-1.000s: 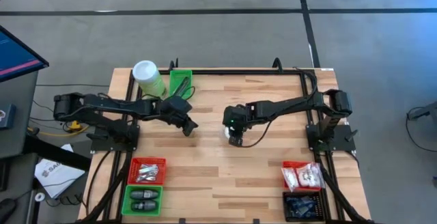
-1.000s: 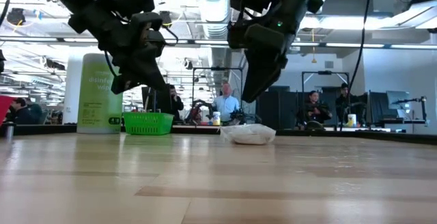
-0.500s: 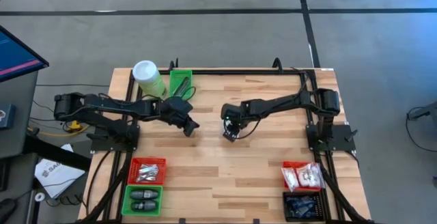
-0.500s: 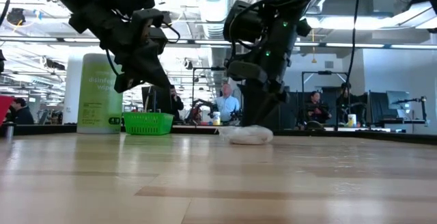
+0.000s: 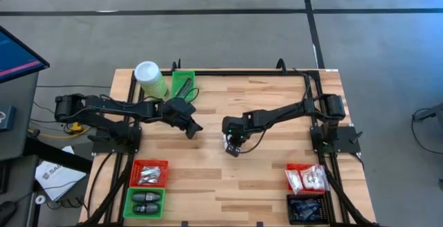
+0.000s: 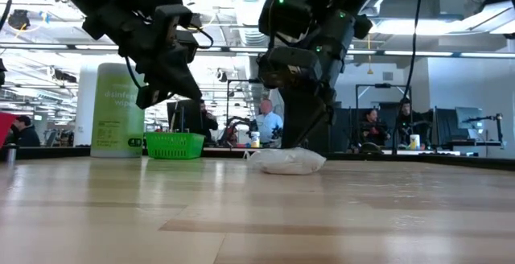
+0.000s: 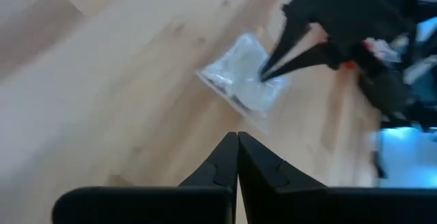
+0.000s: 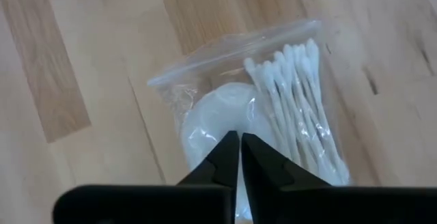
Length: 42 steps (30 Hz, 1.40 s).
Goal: Pick & Place Travel size toiletries
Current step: Put the cotton pack into the right red bin
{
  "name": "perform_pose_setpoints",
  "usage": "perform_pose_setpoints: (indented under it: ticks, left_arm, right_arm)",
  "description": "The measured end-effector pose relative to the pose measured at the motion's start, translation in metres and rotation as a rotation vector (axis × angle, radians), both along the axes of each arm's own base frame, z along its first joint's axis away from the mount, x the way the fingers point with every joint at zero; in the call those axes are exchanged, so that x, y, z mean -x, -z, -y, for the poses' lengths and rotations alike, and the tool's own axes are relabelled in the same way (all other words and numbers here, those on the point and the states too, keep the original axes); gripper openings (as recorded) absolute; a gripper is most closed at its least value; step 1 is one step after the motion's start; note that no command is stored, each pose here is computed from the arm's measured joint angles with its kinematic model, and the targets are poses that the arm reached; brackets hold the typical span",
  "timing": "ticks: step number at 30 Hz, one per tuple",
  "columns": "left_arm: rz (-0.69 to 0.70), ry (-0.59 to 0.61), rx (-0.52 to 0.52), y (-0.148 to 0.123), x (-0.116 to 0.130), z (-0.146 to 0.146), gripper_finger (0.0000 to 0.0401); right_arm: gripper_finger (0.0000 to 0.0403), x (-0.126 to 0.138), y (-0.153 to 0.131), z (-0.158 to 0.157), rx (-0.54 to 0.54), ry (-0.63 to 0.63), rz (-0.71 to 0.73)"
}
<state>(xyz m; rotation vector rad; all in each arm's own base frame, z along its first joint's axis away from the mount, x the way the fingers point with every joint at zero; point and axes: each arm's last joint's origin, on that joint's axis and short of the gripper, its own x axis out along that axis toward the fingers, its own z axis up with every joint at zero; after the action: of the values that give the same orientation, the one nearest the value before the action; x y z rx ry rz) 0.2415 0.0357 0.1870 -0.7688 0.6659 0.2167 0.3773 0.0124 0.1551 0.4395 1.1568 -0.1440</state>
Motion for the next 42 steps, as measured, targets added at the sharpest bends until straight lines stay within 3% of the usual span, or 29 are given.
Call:
perform_pose_setpoints:
  ticks: [8,13,19,23,28,34,42]
  left_arm:
    - [0.092,0.063,0.302,0.0,-0.015,0.007,0.0002]
    - [0.06,0.043,0.398,0.017,-0.029,0.018,0.0013]
    - [-0.022,0.027,0.43,0.044,-0.038,0.027,0.0088]
    - [0.057,0.034,0.452,0.047,-0.049,0.029,0.0148]
    - [0.054,0.015,0.461,0.054,-0.06,0.028,0.02]
    - [0.044,0.006,0.462,0.057,-0.07,0.027,0.0214]
    - [0.034,-0.023,0.457,0.06,-0.072,0.026,0.0199]
  right_arm:
    - [0.0038,-0.003,-0.013,-0.003,-0.015,0.026,0.027]
    - [0.0043,-0.005,-0.038,-0.007,0.035,0.032,0.063]
    - [0.0051,0.002,-0.056,-0.021,0.054,-0.003,0.086]
    - [0.0061,0.013,-0.048,-0.034,0.033,0.005,0.049]
    - [0.0079,0.027,-0.043,-0.047,-0.027,0.069,0.107]
    - [0.0107,0.051,-0.044,-0.045,-0.101,0.217,0.24]
    - [0.0135,0.081,-0.03,-0.039,-0.241,0.394,0.382]
